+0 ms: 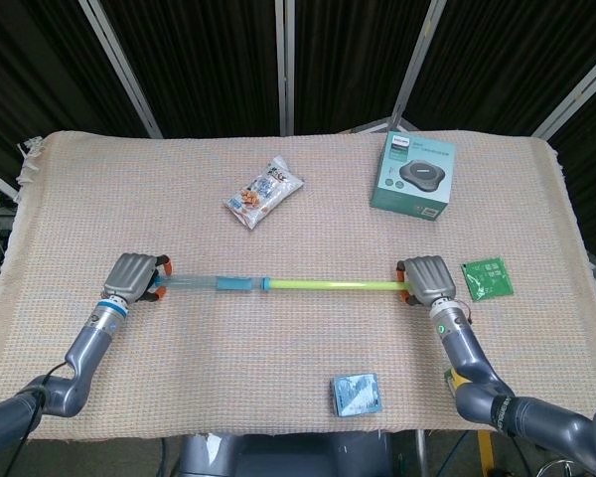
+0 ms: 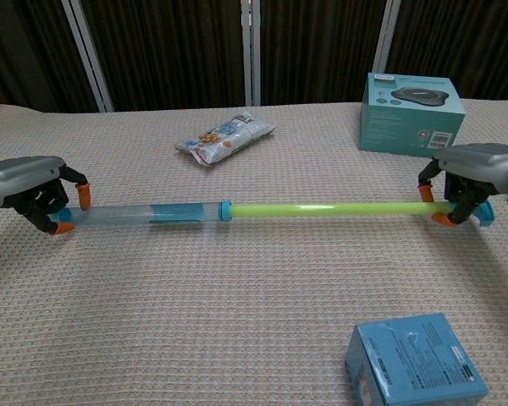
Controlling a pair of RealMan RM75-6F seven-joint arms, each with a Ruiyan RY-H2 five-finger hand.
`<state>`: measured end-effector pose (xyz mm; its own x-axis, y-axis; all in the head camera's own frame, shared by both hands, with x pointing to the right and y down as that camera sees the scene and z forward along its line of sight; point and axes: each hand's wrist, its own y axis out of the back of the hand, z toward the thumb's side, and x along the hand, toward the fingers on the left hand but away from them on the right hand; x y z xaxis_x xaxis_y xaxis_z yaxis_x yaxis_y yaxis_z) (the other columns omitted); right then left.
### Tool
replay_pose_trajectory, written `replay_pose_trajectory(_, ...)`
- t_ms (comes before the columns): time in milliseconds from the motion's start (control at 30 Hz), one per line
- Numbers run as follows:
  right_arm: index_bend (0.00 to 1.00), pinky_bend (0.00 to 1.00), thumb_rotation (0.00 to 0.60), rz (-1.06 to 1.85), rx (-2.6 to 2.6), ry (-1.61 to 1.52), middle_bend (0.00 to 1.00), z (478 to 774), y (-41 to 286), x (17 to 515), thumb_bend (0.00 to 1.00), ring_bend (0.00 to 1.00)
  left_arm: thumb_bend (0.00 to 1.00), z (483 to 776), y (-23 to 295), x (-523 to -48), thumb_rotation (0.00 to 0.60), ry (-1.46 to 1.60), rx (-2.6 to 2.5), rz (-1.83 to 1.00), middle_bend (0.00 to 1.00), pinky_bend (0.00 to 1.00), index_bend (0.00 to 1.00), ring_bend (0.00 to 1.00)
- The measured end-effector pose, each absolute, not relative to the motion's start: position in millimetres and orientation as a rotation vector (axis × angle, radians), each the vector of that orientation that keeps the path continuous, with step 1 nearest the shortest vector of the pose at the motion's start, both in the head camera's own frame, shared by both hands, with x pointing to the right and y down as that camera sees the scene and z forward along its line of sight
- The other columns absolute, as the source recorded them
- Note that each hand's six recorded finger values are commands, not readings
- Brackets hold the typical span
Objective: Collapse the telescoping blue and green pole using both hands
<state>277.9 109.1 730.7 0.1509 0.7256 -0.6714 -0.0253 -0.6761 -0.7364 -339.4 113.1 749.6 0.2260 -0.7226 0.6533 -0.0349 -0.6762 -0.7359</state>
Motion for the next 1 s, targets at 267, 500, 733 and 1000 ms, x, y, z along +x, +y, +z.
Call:
replay_pose_trajectory(267,0.68,1.00,0.600,1.552,-1.856,-0.688,1.00,724,106,259,0.55,1.00,0.46,738,109,-319,0.600,0.724,-1.945,-1.441,0.86,1.00,0.80,0.82)
replay_pose_trajectory(500,0.68,1.00,0.600,1.500,-1.885,-0.690,1.00,719,99,227,0.55,1.00,0.46,730,107,-285,0.600,0.696,-1.964,-1.400,0.86,1.00,0.81,0.82)
replay_pose_trajectory(733,0.68,1.00,0.600,1.466,-1.907,-0.665,1.00,720,97,197,0.55,1.00,0.46,724,106,-246,0.600,0.690,-1.994,-1.330,0.86,1.00,0.81,0.82)
replay_pose_trajectory(1000,0.67,1.00,0.600,1.448,-1.922,-0.646,1.00,722,99,177,0.55,1.00,0.46,722,108,-224,0.600,0.681,-2.012,-1.297,0.86,1.00,0.81,0.82)
